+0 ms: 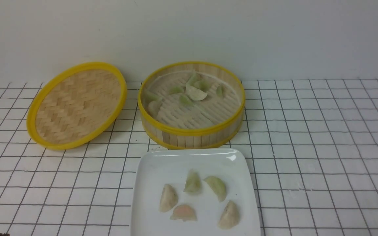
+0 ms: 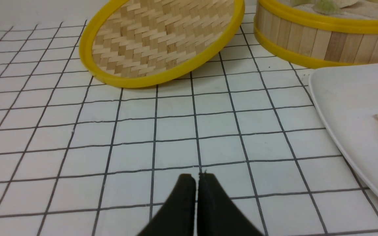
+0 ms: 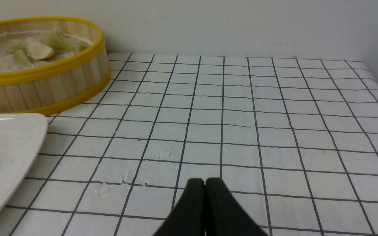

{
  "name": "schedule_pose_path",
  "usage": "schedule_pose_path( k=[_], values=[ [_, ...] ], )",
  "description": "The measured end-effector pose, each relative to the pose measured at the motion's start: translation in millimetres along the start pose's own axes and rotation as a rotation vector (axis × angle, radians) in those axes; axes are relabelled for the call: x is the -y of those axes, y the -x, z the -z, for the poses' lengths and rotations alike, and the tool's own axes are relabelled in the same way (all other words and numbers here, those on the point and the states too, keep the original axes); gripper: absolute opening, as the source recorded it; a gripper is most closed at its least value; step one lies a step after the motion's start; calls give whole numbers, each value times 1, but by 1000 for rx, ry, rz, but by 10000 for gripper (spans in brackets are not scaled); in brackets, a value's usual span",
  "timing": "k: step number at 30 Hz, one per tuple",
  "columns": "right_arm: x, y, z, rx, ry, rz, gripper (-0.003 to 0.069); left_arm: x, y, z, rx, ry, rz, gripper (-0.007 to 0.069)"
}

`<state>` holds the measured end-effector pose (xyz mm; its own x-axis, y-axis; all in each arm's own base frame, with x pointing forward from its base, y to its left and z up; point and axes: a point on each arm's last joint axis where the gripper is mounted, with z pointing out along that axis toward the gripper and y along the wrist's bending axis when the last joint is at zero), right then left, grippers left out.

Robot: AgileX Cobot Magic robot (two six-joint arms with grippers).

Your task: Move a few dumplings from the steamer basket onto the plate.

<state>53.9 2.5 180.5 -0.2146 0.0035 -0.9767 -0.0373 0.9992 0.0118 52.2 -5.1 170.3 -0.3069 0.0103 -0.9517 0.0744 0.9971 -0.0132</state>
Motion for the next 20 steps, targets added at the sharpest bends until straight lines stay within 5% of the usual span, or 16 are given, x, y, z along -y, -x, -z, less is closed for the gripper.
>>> schedule_pose_path(
  k=[20],
  values=[
    [0,0,0,0,0,10,-15,0,0,0,0,0,0,-6]
  ],
)
